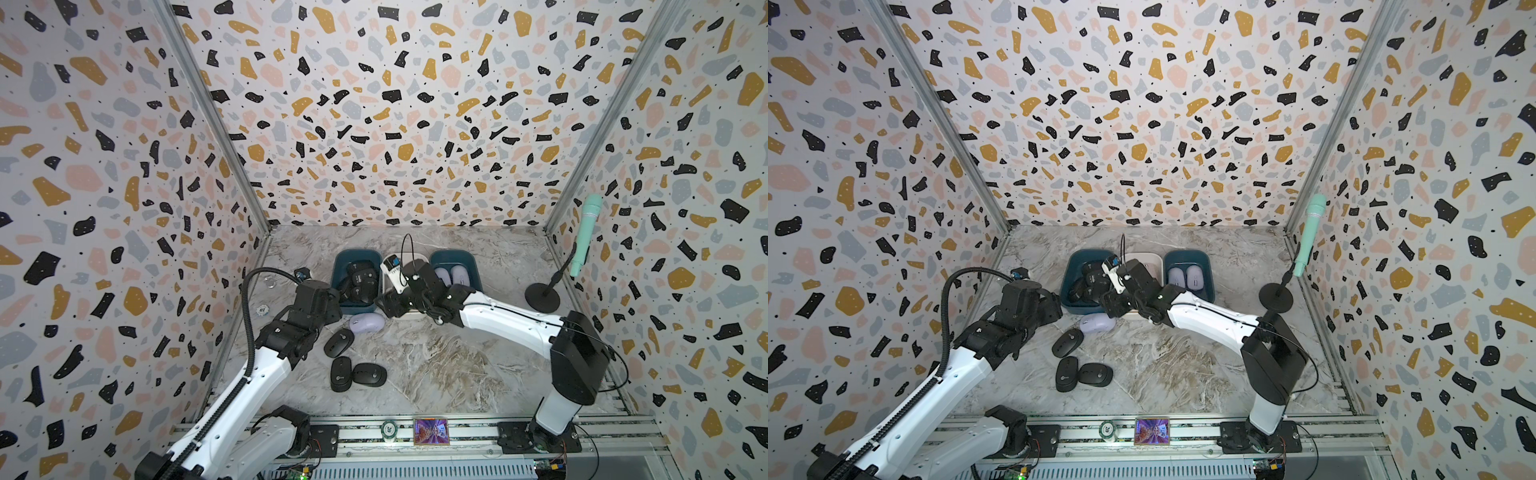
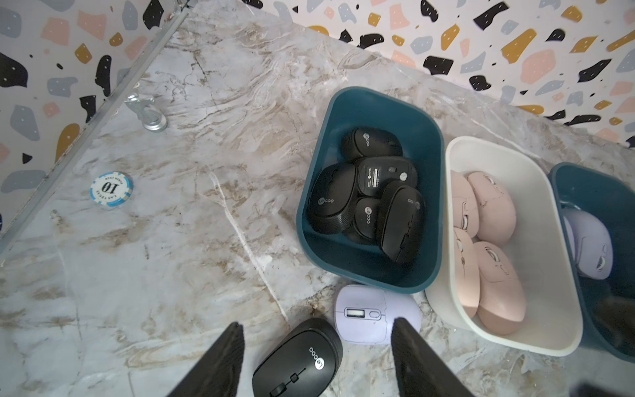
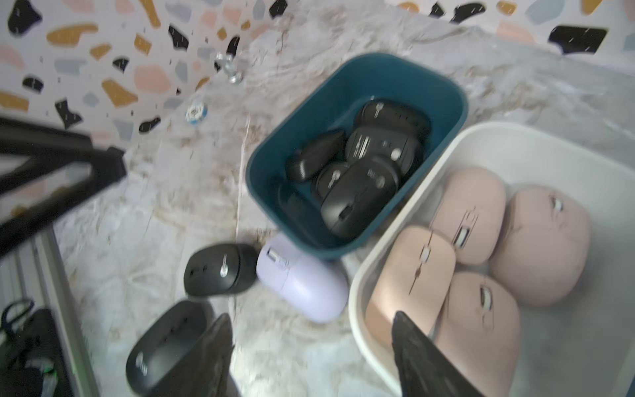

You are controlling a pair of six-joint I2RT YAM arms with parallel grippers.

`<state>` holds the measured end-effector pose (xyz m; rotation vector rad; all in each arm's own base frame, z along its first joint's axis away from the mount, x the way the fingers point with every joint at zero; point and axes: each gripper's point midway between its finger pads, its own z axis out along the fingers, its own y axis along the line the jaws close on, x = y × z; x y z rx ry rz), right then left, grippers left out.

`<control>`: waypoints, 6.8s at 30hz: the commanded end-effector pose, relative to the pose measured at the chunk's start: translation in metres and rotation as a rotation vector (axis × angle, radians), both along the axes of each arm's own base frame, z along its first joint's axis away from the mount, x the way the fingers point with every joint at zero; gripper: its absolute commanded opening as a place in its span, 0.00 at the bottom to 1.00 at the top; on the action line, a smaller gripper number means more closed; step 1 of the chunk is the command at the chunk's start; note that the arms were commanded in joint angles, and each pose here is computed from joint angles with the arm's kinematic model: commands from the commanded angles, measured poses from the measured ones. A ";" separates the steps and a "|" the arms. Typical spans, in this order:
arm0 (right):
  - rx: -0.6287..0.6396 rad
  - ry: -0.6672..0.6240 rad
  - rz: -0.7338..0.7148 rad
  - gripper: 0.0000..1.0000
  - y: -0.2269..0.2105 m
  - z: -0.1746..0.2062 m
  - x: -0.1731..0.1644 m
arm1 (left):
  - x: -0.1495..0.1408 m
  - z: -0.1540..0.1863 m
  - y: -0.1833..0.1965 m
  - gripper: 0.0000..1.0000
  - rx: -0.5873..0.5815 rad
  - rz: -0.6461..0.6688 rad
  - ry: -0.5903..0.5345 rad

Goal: Place the mice by color into the storage box
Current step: Pick up the mouse from the center of the board, then place the mouse in the storage box, then pick up the mouse from the center of the board.

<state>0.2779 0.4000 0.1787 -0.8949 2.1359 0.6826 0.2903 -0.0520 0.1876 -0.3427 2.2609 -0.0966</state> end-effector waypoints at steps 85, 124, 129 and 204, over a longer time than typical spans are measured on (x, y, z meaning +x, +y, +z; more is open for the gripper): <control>-0.153 -0.042 0.205 0.54 0.016 -0.065 -0.072 | -0.010 0.007 0.011 0.68 0.056 0.002 0.004; 0.082 -0.053 0.008 0.55 0.118 -0.031 0.105 | -0.013 0.020 0.013 0.68 0.027 0.027 -0.042; 0.043 -0.052 -0.004 0.56 0.123 -0.049 0.114 | -0.012 0.018 0.012 0.68 0.026 0.022 -0.038; 0.016 0.073 0.113 0.71 0.011 -0.029 -0.060 | -0.070 -0.064 0.004 0.67 -0.127 0.127 0.189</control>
